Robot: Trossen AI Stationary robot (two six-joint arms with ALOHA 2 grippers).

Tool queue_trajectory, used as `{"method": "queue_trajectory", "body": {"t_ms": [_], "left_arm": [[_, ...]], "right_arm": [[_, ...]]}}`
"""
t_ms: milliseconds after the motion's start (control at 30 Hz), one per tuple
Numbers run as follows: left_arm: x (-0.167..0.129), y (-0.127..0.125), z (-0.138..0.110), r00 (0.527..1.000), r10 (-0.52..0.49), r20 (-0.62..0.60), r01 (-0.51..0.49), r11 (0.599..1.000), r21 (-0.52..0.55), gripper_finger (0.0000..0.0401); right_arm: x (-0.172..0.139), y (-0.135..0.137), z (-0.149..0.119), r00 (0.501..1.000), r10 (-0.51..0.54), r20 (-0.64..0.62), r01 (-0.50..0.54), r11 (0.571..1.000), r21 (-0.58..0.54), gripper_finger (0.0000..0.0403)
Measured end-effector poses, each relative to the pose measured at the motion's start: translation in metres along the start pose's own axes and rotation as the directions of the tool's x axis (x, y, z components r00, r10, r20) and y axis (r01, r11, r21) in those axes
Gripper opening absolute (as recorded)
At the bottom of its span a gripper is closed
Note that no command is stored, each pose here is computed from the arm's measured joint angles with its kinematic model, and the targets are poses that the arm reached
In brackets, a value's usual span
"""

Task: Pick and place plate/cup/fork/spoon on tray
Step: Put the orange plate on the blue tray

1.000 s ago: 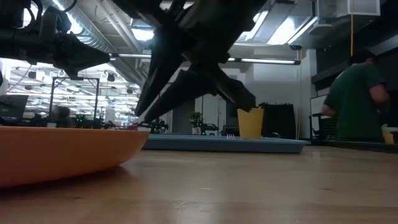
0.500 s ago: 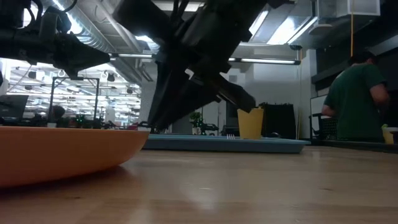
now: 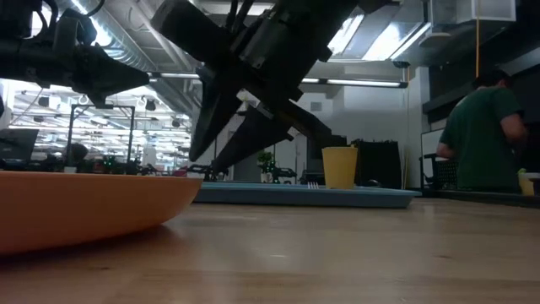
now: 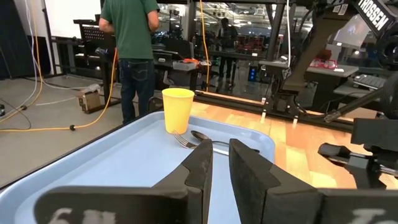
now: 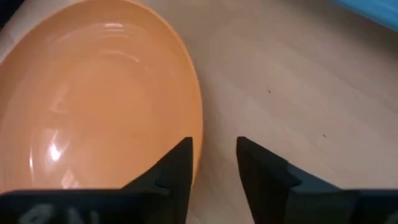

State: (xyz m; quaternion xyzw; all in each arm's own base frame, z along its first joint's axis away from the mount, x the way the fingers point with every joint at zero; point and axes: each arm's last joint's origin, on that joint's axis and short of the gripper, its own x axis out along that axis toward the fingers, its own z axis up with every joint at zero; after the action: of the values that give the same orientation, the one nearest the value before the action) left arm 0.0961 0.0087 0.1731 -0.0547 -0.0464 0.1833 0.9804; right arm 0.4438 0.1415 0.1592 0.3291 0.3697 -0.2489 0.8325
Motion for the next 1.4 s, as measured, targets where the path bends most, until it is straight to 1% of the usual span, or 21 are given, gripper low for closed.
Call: {"method": "queue_trajectory", "body": {"t_ms": [100, 267, 467, 633, 700, 767, 933, 1000, 1100, 1233, 1300, 1400], "left_arm": [[0.000, 0.000, 0.000, 1.000, 0.000, 0.000, 0.000, 1.000, 0.000, 0.0047], [0.000, 0.000, 0.000, 1.000, 0.000, 0.000, 0.000, 1.000, 0.000, 0.0047], [0.000, 0.000, 0.000, 1.000, 0.000, 0.002, 0.000, 1.000, -0.001, 0.0047], [0.000, 0.000, 0.000, 1.000, 0.000, 0.001, 0.000, 1.000, 0.000, 0.0047], [0.000, 0.000, 0.000, 1.000, 0.000, 0.002, 0.000, 1.000, -0.001, 0.0047], [0.000, 0.000, 0.000, 1.000, 0.000, 0.002, 0.000, 1.000, -0.001, 0.0047], [0.000, 0.000, 0.000, 1.000, 0.000, 0.002, 0.000, 1.000, -0.001, 0.0047], [0.000, 0.000, 0.000, 1.000, 0.000, 0.002, 0.000, 1.000, -0.001, 0.0047], [0.000, 0.000, 0.000, 1.000, 0.000, 0.002, 0.000, 1.000, -0.001, 0.0047], [0.000, 0.000, 0.000, 1.000, 0.000, 0.001, 0.000, 1.000, 0.000, 0.0047], [0.000, 0.000, 0.000, 1.000, 0.000, 0.002, 0.000, 1.000, -0.001, 0.0047], [0.000, 0.000, 0.000, 1.000, 0.000, 0.001, 0.000, 1.000, 0.000, 0.0047]], "right_arm": [[0.001, 0.000, 0.003, 1.000, 0.016, -0.004, -0.016, 1.000, 0.011, 0.0141], [0.006, -0.001, 0.006, 0.999, 0.035, -0.022, -0.034, 0.999, 0.024, 0.0143], [0.028, -0.005, -0.004, 0.994, 0.055, -0.090, -0.053, 0.998, 0.027, 0.0143], [0.034, -0.007, -0.008, 0.993, 0.054, -0.105, -0.052, 0.998, 0.024, 0.0140], [0.034, -0.006, -0.008, 0.993, 0.056, -0.100, -0.054, 0.998, 0.025, 0.0127], [0.035, -0.006, -0.007, 0.995, 0.054, -0.082, -0.052, 0.998, 0.025, 0.0105], [0.035, -0.006, -0.005, 0.999, 0.036, -0.015, -0.036, 0.999, 0.028, 0.0020], [0.034, -0.006, -0.004, 1.000, 0.031, -0.006, -0.030, 0.999, 0.021, 0.0012], [0.029, -0.005, -0.001, 1.000, 0.028, 0.011, -0.029, 1.000, 0.010, 0.0008], [0.001, 0.003, 0.018, 0.993, -0.011, 0.120, 0.016, 0.999, -0.038, 0.0006], [-0.015, 0.006, 0.029, 0.981, -0.045, 0.188, 0.056, 0.997, -0.054, 0.0006], [-0.039, 0.002, 0.043, 0.952, -0.156, 0.265, 0.175, 0.983, -0.048, 0.0006]]}}
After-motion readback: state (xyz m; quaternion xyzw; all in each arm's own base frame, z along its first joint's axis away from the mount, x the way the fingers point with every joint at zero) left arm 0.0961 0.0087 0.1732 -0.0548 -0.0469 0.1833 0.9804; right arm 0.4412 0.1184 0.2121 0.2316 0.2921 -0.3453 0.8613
